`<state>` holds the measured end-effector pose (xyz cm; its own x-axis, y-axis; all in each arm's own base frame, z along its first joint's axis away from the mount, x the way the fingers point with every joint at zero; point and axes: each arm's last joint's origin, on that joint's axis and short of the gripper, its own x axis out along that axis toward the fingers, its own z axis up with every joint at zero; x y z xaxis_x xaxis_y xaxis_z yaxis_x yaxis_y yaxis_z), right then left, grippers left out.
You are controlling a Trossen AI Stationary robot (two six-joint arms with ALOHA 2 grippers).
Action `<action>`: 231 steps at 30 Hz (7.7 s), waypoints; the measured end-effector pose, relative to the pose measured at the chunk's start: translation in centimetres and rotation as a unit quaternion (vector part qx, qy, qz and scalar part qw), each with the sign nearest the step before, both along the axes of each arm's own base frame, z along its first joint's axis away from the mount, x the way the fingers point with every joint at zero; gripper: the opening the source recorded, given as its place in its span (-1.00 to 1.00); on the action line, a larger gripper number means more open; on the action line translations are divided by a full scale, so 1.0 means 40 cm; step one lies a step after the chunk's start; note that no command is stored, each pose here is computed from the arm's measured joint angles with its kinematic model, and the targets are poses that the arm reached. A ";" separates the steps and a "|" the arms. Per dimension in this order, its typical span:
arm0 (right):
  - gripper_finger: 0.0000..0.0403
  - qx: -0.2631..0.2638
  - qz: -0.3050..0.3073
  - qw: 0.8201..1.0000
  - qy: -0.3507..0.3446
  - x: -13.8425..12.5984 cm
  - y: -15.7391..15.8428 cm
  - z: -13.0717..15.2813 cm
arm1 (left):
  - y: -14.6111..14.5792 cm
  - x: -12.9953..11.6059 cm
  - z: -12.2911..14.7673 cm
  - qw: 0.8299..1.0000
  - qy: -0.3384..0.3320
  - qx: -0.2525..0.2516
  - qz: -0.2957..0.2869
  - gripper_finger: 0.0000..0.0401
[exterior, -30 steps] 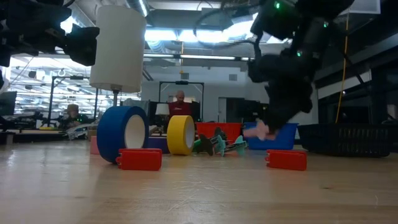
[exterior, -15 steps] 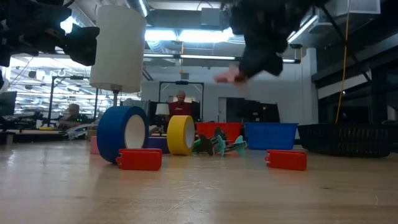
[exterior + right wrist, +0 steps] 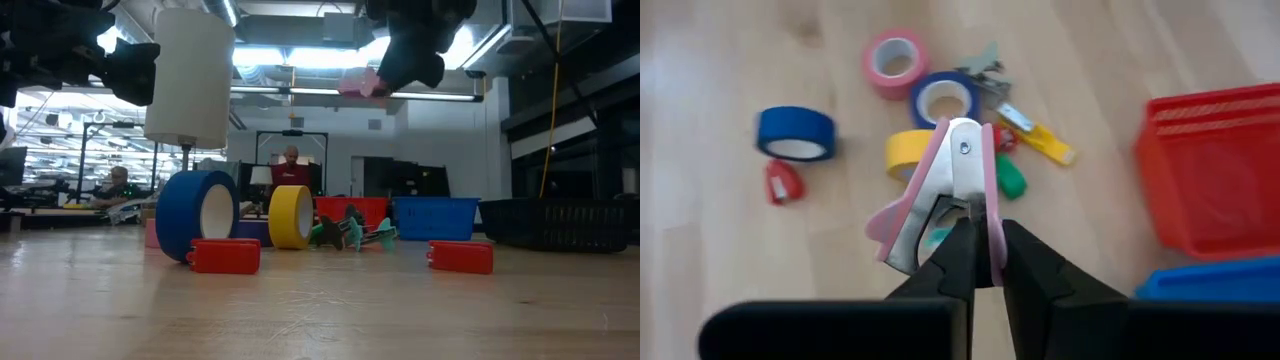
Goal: Pick and place Stapler, Stapler remover, tape
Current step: Put the pink staple remover into the blue bin, then put the black staple remover into the blue bin
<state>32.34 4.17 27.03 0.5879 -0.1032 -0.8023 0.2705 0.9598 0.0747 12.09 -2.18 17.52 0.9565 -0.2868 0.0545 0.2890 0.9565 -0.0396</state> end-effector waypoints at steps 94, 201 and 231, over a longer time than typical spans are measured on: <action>-0.23 -0.118 0.057 0.991 -0.034 -0.060 -0.172 -0.093 | 0.000 0.000 0.000 1.000 0.000 0.000 0.000 0.17; -0.99 -0.046 0.159 0.983 0.083 0.123 -0.065 -0.247 | 0.000 0.000 0.000 1.000 0.000 0.000 0.000 0.17; -1.00 -0.082 0.096 0.991 0.036 -0.003 -0.232 -0.033 | 0.000 0.000 0.000 1.000 0.000 0.000 0.000 0.17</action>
<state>32.22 -5.09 25.71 0.5516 -0.1272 -0.8244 0.0799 0.9918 -0.0996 12.09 -2.19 17.53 0.9563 -0.2871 0.0548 0.2894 0.9564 -0.0389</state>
